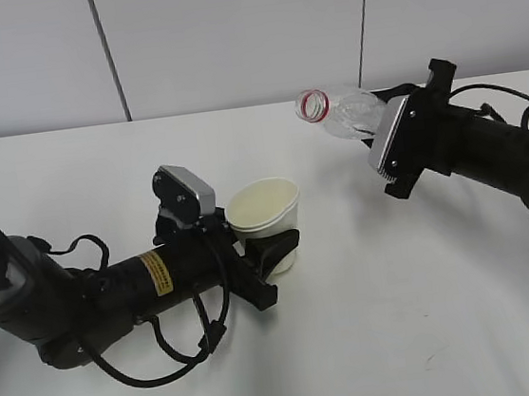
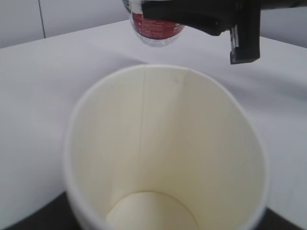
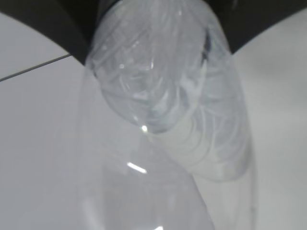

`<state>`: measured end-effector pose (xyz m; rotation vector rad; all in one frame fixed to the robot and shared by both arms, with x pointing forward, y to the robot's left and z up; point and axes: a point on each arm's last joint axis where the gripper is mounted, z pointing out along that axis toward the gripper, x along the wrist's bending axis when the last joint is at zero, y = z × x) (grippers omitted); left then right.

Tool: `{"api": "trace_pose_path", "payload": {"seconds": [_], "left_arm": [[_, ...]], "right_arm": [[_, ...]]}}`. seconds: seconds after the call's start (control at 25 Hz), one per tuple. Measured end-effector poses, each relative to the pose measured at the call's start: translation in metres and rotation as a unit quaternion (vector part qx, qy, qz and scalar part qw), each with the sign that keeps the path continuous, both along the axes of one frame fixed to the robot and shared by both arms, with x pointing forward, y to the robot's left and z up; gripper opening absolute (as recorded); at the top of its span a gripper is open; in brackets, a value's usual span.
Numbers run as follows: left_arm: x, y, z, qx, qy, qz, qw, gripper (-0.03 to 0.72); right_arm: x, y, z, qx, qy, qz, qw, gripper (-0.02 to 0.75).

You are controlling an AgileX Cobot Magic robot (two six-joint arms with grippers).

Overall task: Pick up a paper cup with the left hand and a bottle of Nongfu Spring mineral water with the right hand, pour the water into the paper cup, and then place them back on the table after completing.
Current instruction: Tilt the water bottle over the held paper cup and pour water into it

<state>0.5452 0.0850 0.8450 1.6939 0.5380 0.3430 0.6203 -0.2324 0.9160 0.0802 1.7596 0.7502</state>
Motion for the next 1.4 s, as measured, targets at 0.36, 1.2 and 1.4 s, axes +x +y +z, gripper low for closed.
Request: {"api": "trace_pose_path", "payload": {"seconds": [0.36, 1.2, 1.4], "left_arm": [[0.005, -0.001, 0.003, -0.007, -0.003, 0.017, 1.000, 0.358], [0.006, -0.024, 0.013, -0.022, -0.029, -0.012, 0.999, 0.356], [0.006, -0.024, 0.013, -0.022, -0.029, -0.012, 0.999, 0.356]], "right_arm": [[0.001, 0.001, 0.005, -0.027, -0.040, 0.011, 0.999, 0.342], [0.001, 0.003, 0.006, -0.110, -0.088, 0.024, 0.990, 0.341], [0.001, 0.003, 0.006, -0.131, -0.099, 0.026, 0.986, 0.340]]}}
